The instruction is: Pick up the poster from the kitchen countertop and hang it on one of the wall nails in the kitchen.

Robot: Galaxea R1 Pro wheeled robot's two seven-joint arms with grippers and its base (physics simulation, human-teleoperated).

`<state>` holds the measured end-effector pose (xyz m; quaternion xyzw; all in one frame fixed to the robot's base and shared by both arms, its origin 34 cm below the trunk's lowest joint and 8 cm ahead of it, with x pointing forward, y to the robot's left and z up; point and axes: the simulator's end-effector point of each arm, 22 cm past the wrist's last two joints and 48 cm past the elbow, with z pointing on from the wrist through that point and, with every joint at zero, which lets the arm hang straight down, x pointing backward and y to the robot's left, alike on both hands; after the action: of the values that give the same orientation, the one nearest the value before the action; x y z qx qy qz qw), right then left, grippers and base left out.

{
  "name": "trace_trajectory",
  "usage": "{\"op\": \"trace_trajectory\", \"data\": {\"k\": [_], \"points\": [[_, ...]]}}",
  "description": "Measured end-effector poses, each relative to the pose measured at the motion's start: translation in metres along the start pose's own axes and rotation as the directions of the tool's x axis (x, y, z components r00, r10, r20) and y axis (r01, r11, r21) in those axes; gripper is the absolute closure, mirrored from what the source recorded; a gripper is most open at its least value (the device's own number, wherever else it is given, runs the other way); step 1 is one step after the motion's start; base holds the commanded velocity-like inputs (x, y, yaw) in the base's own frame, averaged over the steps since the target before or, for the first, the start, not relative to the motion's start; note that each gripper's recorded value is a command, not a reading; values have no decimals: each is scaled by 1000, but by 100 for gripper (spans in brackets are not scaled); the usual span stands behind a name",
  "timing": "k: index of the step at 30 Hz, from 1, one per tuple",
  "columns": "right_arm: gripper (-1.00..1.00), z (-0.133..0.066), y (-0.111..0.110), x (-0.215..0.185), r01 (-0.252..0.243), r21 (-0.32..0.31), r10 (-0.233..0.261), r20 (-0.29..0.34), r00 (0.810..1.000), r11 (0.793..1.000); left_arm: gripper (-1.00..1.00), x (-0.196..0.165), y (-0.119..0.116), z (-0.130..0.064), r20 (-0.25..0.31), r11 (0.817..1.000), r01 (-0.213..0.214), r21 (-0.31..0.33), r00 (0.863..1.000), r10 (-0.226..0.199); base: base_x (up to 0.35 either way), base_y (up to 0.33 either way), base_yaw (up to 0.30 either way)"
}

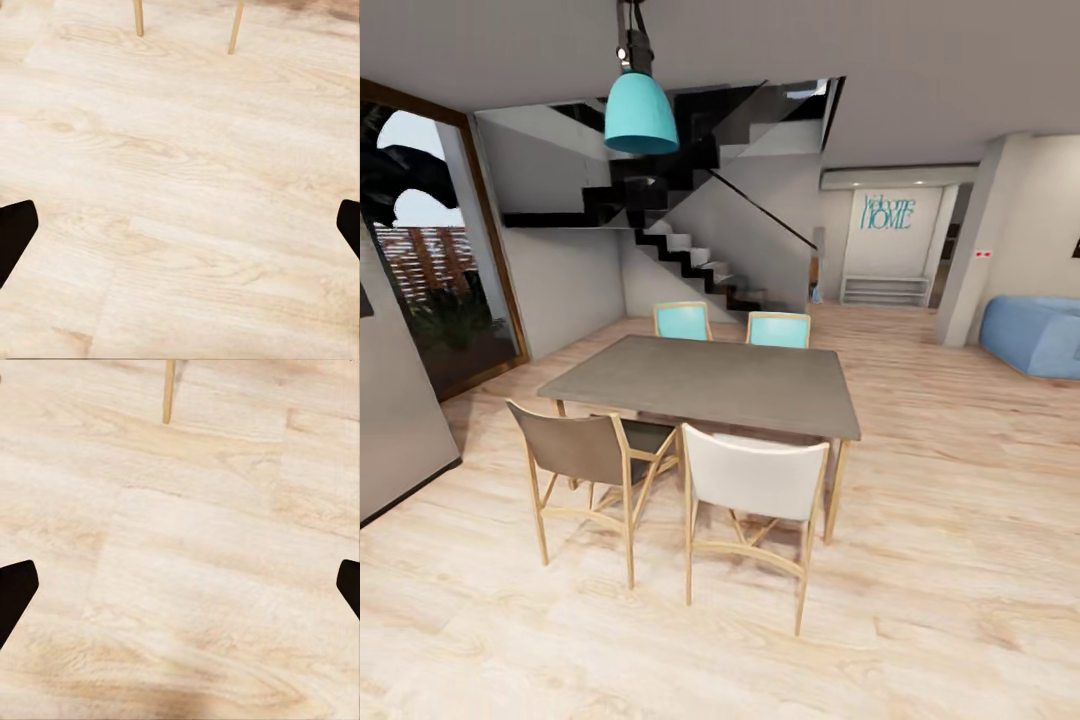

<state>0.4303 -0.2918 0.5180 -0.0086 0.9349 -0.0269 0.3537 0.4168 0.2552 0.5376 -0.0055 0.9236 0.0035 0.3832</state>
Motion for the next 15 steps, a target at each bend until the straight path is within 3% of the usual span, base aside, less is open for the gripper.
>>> {"op": "trace_trajectory", "data": {"k": [15], "points": [[-100, 0, 0, -1, -1, 3, 1, 4, 1000, 1000, -100, 0, 0, 0, 0, 1000, 0, 0, 1000, 0, 0, 23, 265]]}}
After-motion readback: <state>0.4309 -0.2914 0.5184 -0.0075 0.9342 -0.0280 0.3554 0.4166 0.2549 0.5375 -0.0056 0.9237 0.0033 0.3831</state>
